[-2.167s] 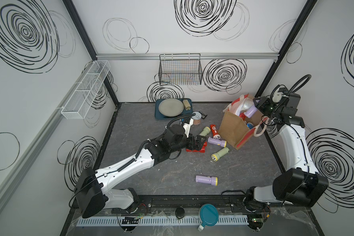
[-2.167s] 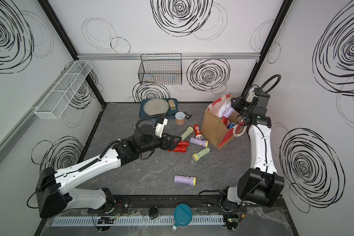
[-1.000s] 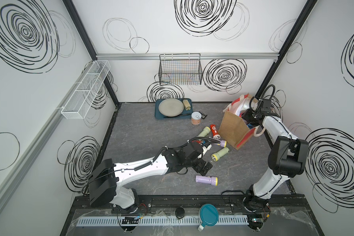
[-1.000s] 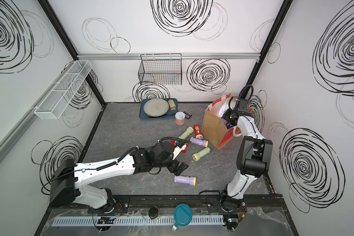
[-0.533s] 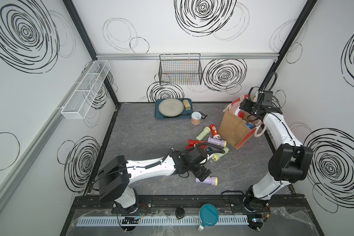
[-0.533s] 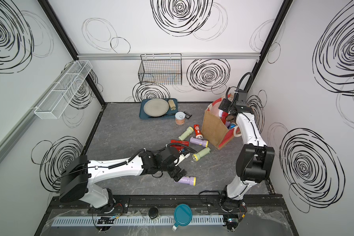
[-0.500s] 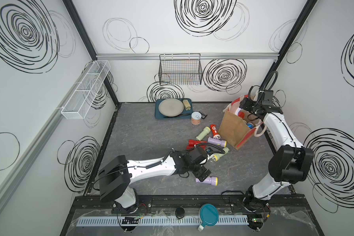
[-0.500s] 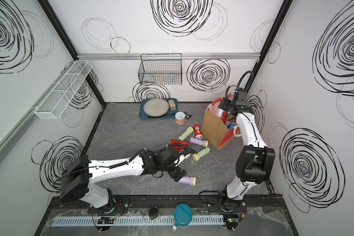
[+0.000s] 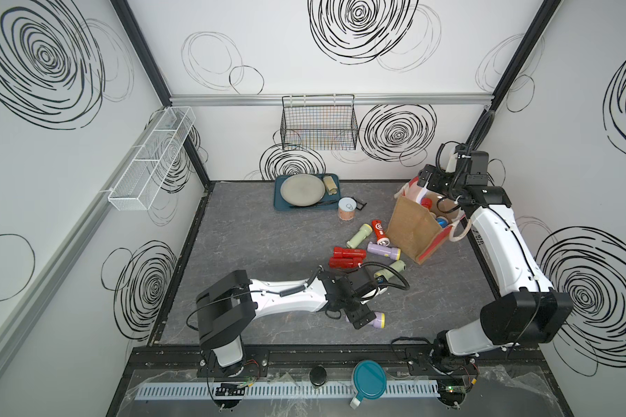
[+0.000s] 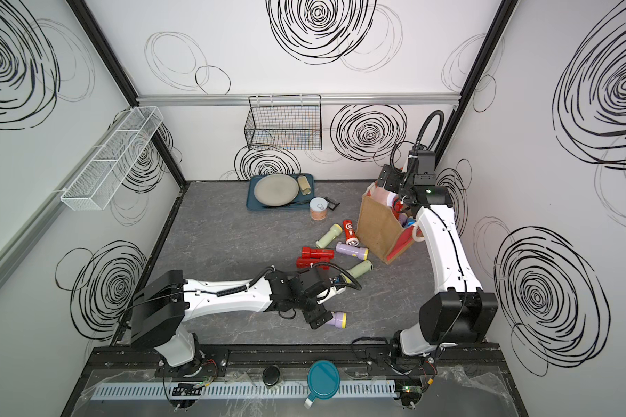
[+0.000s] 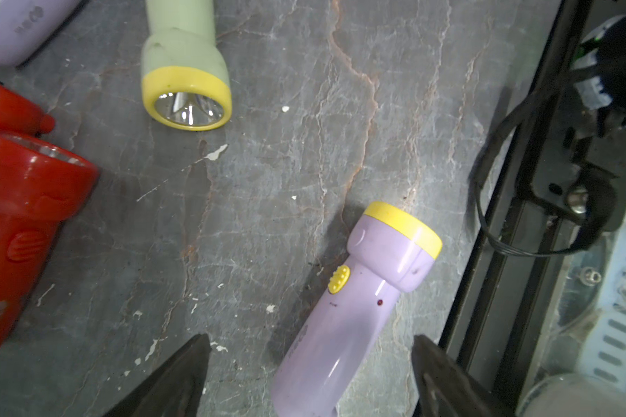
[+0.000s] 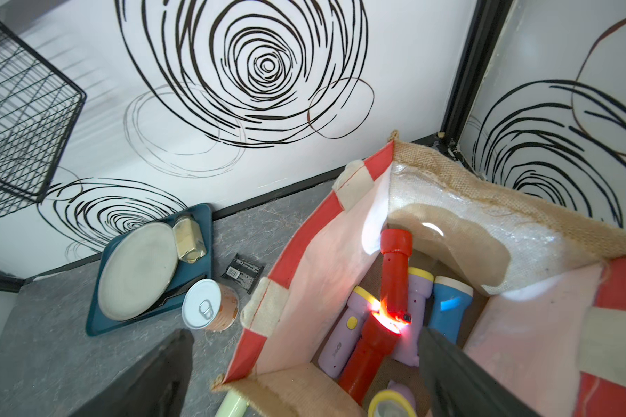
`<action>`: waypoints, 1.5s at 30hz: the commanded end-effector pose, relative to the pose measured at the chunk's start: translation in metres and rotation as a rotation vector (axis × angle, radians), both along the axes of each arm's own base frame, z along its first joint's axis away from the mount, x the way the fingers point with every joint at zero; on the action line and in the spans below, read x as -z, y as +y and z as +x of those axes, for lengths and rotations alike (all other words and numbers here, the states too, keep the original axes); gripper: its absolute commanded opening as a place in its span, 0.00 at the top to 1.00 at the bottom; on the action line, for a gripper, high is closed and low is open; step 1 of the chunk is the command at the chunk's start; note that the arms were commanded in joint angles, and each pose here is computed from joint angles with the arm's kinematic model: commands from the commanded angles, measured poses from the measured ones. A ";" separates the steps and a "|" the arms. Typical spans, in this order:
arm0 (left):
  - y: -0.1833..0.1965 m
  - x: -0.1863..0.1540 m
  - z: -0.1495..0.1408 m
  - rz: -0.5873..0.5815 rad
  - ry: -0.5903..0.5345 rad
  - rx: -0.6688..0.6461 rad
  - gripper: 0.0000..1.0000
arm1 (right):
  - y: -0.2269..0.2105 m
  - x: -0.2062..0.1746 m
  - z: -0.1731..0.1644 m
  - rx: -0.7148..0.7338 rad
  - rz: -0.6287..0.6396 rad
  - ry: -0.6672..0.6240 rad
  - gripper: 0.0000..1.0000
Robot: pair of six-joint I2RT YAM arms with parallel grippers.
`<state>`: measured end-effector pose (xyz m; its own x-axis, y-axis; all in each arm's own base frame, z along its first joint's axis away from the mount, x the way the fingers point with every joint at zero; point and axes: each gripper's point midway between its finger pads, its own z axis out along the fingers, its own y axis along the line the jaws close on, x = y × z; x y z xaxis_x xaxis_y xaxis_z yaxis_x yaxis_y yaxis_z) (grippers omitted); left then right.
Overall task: Put the flashlights into the tote bags
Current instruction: Pick up the flashlight from the center of the board.
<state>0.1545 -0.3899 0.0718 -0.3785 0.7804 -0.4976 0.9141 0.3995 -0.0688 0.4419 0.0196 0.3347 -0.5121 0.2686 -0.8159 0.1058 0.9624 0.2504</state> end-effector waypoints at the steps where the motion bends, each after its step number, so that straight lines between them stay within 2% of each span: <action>1: -0.005 0.004 -0.010 0.034 0.003 0.087 0.12 | 0.013 -0.020 -0.022 -0.039 -0.005 -0.011 0.00; 13: -0.010 0.032 -0.018 0.111 0.010 0.161 0.23 | 0.030 -0.018 -0.061 -0.080 0.017 0.026 0.00; 33: 0.010 0.061 -0.026 0.168 0.038 0.168 0.50 | 0.030 -0.021 -0.069 -0.069 0.024 0.020 0.00; 40: 0.009 0.059 -0.023 0.152 0.041 0.149 0.64 | 0.032 -0.021 -0.074 -0.072 0.049 0.020 0.00; 45: 0.010 0.042 -0.019 0.102 0.038 0.111 0.79 | 0.043 -0.021 -0.081 -0.093 0.082 0.026 0.00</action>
